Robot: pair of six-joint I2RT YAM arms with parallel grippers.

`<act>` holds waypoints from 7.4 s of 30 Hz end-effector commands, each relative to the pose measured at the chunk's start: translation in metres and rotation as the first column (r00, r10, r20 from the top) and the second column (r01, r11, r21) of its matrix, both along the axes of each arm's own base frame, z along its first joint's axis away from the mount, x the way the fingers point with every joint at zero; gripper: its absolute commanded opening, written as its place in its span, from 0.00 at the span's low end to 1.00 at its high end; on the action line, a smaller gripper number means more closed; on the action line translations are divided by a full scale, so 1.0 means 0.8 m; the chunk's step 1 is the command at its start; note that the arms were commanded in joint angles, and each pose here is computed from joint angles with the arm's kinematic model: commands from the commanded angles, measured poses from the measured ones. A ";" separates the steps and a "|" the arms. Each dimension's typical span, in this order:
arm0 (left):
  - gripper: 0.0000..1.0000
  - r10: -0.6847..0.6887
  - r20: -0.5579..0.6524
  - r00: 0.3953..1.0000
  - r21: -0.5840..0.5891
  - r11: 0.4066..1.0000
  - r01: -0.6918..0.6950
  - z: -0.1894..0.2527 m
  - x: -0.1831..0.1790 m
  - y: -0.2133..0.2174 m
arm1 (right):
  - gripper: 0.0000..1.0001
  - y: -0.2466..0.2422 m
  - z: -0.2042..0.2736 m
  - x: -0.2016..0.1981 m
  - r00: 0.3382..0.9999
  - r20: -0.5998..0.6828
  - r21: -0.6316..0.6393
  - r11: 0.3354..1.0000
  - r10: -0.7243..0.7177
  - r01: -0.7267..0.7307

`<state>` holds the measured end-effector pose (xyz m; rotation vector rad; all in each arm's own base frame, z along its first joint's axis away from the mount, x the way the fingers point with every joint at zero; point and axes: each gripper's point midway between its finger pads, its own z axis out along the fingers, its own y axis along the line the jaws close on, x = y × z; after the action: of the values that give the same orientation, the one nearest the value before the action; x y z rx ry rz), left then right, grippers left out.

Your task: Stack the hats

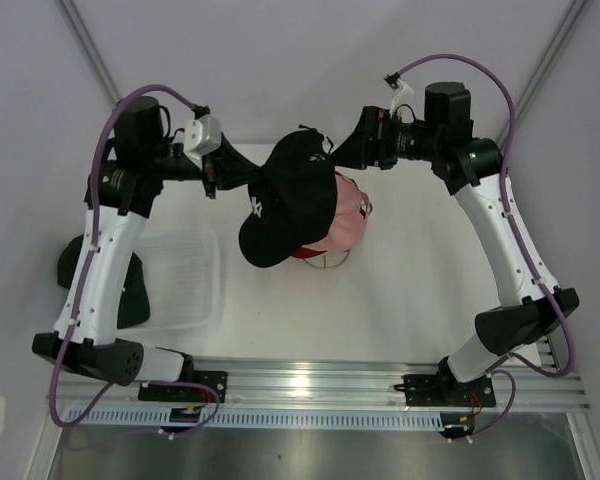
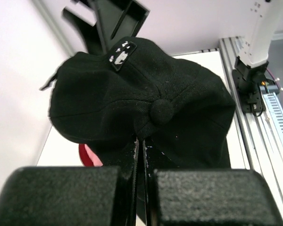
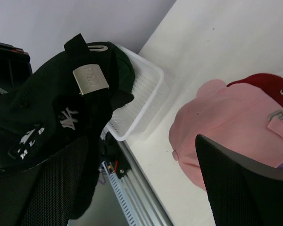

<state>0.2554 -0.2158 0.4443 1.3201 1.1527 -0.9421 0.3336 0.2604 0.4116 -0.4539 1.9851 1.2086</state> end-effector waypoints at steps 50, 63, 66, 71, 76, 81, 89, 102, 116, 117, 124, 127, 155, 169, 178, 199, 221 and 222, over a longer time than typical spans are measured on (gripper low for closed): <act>0.01 -0.177 0.179 0.968 -0.012 0.983 0.182 0.018 -0.020 -0.026 | 0.62 -0.019 -0.010 0.024 0.975 -0.016 -0.028 0.975 -0.221 0.221; 0.01 -0.062 0.158 0.985 0.034 0.998 0.058 0.003 0.012 -0.024 | 0.00 -0.031 -0.057 0.055 0.954 0.011 -0.207 0.933 -0.299 0.295; 0.01 0.018 0.150 0.989 0.084 0.996 -0.031 -0.011 0.034 -0.018 | 0.00 -0.069 -0.072 0.070 0.912 0.070 -0.347 0.847 -0.405 0.403; 0.01 0.163 0.154 0.975 0.188 0.963 -0.191 -0.039 0.081 -0.003 | 0.00 -0.120 -0.085 0.070 0.856 0.127 -0.482 0.723 -0.502 0.495; 0.01 0.207 0.173 0.963 0.230 0.942 -0.243 -0.059 0.110 -0.011 | 0.00 -0.152 -0.113 0.054 0.827 0.123 -0.592 0.628 -0.549 0.505; 0.01 0.186 0.126 0.974 0.267 0.940 -0.214 -0.090 0.122 -0.030 | 0.00 -0.170 -0.134 0.033 0.812 0.110 -0.639 0.584 -0.573 0.499; 0.01 0.226 0.075 0.971 0.323 0.916 -0.238 -0.130 0.139 -0.038 | 0.00 -0.185 -0.181 0.027 0.794 0.061 -0.683 0.555 -0.605 0.475; 0.23 0.308 -0.040 0.951 0.239 0.927 -0.290 -0.157 0.121 -0.038 | 0.09 -0.190 -0.223 0.078 0.738 0.086 -0.615 0.547 -0.669 0.568; 0.71 0.582 -0.735 0.348 0.223 0.692 -0.686 -0.190 0.145 -0.023 | 0.20 -0.169 -0.228 0.104 0.759 0.047 -0.573 0.605 -0.650 0.553; 0.71 0.541 -0.762 0.357 0.160 0.690 -0.706 -0.182 0.150 -0.030 | 0.20 -0.168 -0.231 0.105 0.760 0.045 -0.576 0.605 -0.648 0.549; 0.71 0.438 -0.887 0.145 0.158 0.583 -0.797 -0.247 0.136 -0.021 | 0.22 -0.164 -0.246 0.112 0.772 0.032 -0.584 0.615 -0.634 0.530; 0.71 0.394 -0.910 0.132 0.126 0.564 -0.816 -0.252 0.137 -0.020 | 0.22 -0.160 -0.248 0.114 0.775 0.019 -0.575 0.628 -0.631 0.525; 0.64 0.238 -0.965 0.112 0.098 0.722 -0.685 -0.309 0.121 -0.079 | 0.22 -0.163 -0.258 0.115 0.761 0.005 -0.593 0.610 -0.649 0.525; 0.01 0.171 -0.977 0.129 0.037 0.729 -0.684 -0.304 0.130 -0.089 | 0.20 -0.165 -0.274 0.115 0.754 -0.007 -0.613 0.599 -0.657 0.515; 0.01 0.440 -0.897 -0.041 0.316 0.575 -0.755 -0.376 0.158 -0.067 | 0.20 -0.171 -0.304 0.115 0.746 -0.021 -0.658 0.570 -0.666 0.491; 0.01 0.602 -0.760 -0.243 0.590 0.483 -0.648 -0.509 0.114 -0.035 | 0.33 -0.198 -0.334 0.118 0.715 -0.045 -0.687 0.541 -0.698 0.485; 0.58 0.658 -0.744 0.113 0.401 0.576 -0.712 -0.338 0.123 -0.034 | 0.80 -0.187 -0.160 0.121 0.799 0.056 -0.575 0.635 -0.599 0.516; 0.60 0.664 -0.740 0.105 0.411 0.571 -0.711 -0.339 0.123 -0.032 | 0.82 -0.188 -0.157 0.119 0.797 0.059 -0.577 0.631 -0.601 0.518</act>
<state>0.3517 -0.2464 0.1470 -0.1110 2.2724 -0.8877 0.4413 0.1100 0.2678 0.0401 2.3505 0.2294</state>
